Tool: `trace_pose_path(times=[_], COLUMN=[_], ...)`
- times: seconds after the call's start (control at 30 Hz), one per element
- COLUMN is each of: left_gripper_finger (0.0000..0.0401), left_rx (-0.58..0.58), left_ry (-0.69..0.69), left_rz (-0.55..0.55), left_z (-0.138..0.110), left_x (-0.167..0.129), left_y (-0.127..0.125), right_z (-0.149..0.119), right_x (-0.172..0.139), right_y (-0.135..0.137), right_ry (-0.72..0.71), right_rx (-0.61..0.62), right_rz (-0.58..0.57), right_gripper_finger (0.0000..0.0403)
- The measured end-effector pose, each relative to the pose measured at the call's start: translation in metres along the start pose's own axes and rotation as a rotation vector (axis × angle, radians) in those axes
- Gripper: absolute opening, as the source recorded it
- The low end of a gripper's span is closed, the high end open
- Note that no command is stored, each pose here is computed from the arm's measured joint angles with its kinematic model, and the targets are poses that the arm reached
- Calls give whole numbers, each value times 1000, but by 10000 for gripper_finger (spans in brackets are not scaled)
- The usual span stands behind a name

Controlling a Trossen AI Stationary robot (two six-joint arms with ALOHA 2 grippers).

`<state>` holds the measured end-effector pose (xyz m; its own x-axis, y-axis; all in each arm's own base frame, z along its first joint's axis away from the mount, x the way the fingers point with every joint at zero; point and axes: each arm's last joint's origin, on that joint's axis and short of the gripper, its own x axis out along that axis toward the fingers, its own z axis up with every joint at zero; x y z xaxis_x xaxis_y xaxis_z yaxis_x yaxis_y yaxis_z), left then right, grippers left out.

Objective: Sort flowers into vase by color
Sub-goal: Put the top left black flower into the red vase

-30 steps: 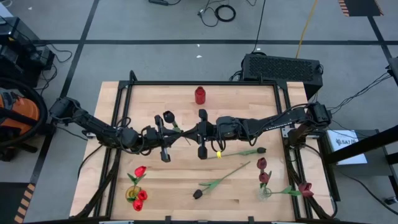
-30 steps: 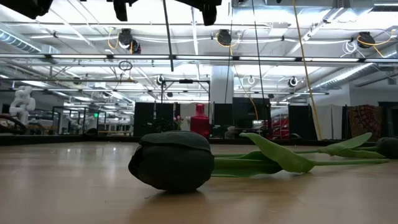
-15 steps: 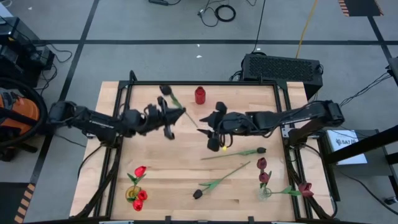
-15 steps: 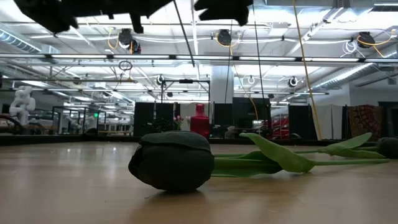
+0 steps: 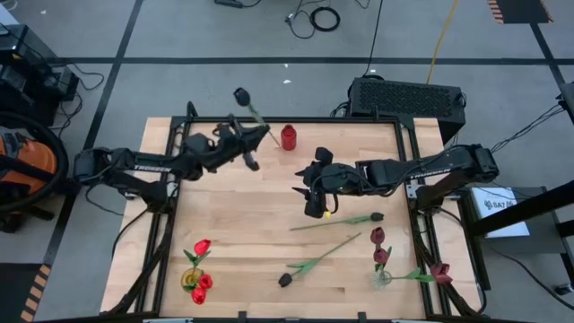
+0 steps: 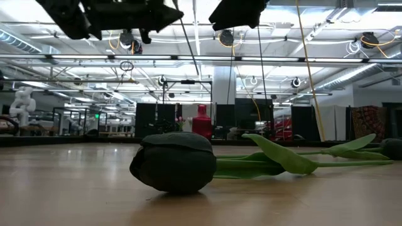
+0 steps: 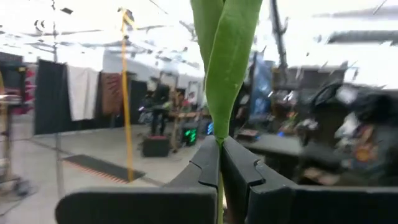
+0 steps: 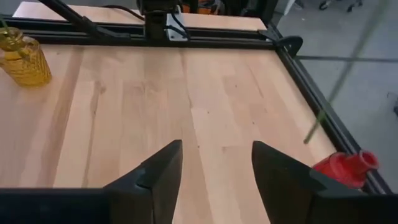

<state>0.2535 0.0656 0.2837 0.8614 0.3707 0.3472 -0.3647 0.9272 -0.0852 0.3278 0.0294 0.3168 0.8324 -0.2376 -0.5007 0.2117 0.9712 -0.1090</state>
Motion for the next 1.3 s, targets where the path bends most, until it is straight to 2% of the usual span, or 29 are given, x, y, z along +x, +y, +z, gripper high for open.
trace_pose_path(times=[0.13,0.27,0.37,0.47,0.57,0.77,0.93,1.3], left_gripper_finger=[8,9,9,10,10,10,11,11], left_rx=[40,84,117,127,85,46,51,39], left_ry=[58,123,128,130,132,135,98,167], left_rz=[40,30,53,68,61,118,128,130], left_z=[0,-6,-6,-5,-4,-3,-8,-31], left_x=[22,47,59,62,61,58,61,79], left_y=[9,17,27,45,65,99,106,111], right_z=[1,-1,-5,-12,-16,-16,-16,-17], right_x=[1,1,1,0,2,7,10,12], right_y=[-2,-3,-3,-5,-12,-30,-46,-60], right_ry=[-3,8,48,122,172,188,198,211], right_rx=[-34,-40,-78,-124,-133,-123,-109,-113], right_rz=[-7,-13,-12,-17,-35,-78,-113,-147], right_gripper_finger=[177,168,163,159,153,145,143,143])
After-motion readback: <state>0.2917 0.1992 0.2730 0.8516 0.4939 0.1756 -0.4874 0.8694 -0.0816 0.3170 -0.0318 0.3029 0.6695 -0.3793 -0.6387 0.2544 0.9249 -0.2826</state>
